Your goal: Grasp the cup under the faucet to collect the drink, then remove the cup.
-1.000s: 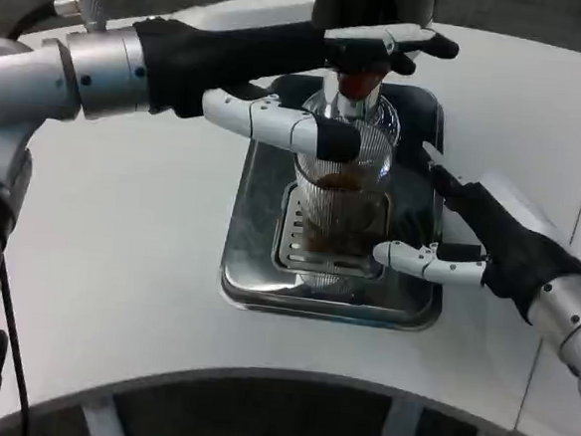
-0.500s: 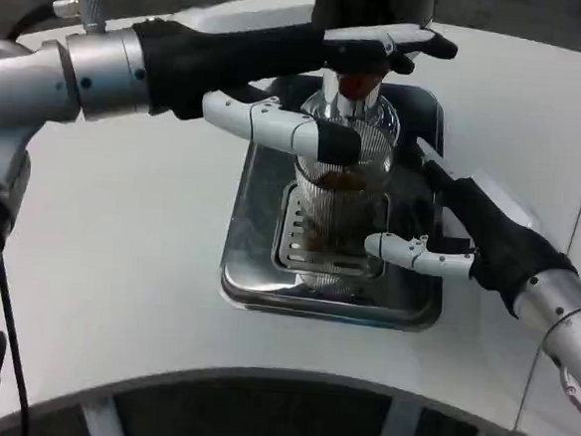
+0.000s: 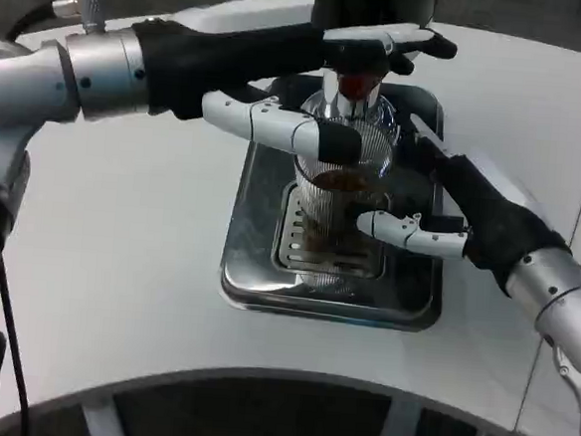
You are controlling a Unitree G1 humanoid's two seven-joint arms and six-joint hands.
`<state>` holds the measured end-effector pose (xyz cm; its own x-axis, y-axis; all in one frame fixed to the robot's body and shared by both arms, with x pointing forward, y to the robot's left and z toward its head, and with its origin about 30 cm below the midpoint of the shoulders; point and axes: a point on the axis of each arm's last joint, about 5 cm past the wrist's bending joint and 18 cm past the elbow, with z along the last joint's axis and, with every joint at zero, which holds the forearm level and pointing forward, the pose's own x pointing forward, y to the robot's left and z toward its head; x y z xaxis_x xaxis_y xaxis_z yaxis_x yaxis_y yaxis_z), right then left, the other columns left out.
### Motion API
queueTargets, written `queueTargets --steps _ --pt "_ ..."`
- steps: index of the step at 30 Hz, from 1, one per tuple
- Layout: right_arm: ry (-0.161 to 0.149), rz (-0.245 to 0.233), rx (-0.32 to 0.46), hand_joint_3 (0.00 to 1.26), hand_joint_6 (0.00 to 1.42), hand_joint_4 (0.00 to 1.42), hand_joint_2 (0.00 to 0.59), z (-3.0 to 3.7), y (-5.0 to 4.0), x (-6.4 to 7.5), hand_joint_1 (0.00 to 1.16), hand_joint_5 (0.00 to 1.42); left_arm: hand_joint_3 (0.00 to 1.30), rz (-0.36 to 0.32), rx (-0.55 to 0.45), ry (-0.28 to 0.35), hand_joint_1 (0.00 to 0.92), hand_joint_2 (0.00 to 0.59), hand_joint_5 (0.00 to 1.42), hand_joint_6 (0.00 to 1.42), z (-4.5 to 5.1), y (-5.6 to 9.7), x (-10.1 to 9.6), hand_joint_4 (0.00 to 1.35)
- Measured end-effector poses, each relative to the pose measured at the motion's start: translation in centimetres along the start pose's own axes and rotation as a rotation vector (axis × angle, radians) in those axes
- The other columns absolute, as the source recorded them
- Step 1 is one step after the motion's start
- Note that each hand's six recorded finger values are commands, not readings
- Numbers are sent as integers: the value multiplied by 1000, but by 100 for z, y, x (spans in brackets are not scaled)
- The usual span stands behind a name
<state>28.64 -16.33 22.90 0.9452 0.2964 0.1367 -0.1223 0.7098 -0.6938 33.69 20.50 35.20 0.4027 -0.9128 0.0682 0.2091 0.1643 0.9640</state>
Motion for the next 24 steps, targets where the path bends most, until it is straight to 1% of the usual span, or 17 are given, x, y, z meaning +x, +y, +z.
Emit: queueTargets --steps 5,11,17,24 --pt "2 10 -3 0 33 0 208 -4 10 32 590 0 57 0 3 3 0 105 93 70 1 4 -11 0" --pt "-11 18 -6 0 33 0 204 16 14 83 596 0 57 0 2 4 0 105 96 71 -2 -5 -20 0" --pt "-6 23 5 0 41 0 202 6 50 132 599 0 57 2 1 7 0 106 102 71 -5 -7 -29 0" --pt "-12 25 8 0 45 0 202 17 73 179 601 0 57 3 -4 12 0 106 103 71 -8 -4 -35 0"
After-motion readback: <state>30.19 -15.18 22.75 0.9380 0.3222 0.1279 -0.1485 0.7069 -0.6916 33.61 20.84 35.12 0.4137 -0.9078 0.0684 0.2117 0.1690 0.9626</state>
